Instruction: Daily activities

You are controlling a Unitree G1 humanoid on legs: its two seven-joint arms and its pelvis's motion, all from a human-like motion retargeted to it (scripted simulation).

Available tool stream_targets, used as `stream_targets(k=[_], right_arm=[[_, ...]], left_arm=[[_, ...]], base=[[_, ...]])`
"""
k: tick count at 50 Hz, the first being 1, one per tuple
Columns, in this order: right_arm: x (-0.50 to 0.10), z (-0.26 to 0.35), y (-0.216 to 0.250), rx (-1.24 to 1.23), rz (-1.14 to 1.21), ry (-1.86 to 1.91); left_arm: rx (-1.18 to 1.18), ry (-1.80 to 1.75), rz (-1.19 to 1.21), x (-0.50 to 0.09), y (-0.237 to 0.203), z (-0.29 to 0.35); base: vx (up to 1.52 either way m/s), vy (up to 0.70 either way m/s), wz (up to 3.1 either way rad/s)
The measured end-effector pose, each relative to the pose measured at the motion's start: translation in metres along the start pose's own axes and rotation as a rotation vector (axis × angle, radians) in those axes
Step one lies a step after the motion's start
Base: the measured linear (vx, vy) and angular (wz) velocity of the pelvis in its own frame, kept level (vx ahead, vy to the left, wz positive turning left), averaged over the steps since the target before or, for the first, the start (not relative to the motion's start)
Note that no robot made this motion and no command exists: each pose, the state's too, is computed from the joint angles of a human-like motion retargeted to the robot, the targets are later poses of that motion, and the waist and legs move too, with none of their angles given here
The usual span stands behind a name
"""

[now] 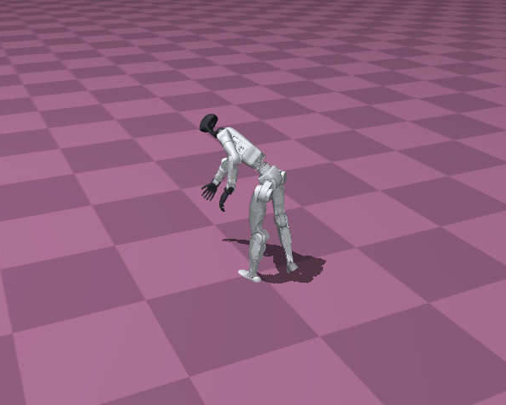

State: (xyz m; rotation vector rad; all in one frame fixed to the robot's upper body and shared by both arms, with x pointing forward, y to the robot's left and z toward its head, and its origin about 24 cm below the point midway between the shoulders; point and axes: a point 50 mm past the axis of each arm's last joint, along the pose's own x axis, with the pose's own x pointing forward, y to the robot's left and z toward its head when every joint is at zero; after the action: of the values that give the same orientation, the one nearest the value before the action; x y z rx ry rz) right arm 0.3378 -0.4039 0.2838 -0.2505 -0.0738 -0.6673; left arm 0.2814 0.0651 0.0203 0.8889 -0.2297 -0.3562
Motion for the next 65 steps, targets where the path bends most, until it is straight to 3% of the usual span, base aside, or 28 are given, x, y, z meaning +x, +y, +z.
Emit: stream_targets(k=[8, 17, 27, 35, 47, 57, 65], right_arm=[[-0.003, -0.007, 0.018, -0.157, -0.037, -0.087], [-0.047, 0.0, 0.119, -0.333, 0.118, -0.494], [-0.184, -0.011, 0.202, -0.212, 0.468, -0.953], [-0.25, -0.047, 0.214, -0.114, 0.549, -0.963], [-0.262, -0.052, 0.218, -0.038, 0.467, -0.955], [-0.251, -0.057, 0.211, -0.03, 0.399, -0.947], [-0.247, -0.078, 0.203, -0.088, 0.405, -0.881]], left_arm=[[0.012, -0.002, -0.025, 0.004, -0.011, 0.004], [0.034, 0.132, 0.018, 0.02, -0.013, -0.012], [0.134, 0.19, 0.311, 0.065, 0.062, -0.02], [0.318, 0.166, 0.474, 0.073, 0.129, -0.03], [0.534, 0.273, 0.595, 0.029, 0.198, -0.08], [0.418, 0.451, 0.706, -0.041, 0.204, -0.13], [0.181, 0.632, 0.818, -0.094, 0.164, -0.158]], base=[[-0.01, -0.12, 0.17], [-0.05, 0.09, -0.58], [-0.19, 0.15, -0.63], [-0.3, 0.06, 0.23], [-0.27, 0.04, -0.54], [-0.24, -0.09, -0.23], [-0.26, -0.23, -0.15]])
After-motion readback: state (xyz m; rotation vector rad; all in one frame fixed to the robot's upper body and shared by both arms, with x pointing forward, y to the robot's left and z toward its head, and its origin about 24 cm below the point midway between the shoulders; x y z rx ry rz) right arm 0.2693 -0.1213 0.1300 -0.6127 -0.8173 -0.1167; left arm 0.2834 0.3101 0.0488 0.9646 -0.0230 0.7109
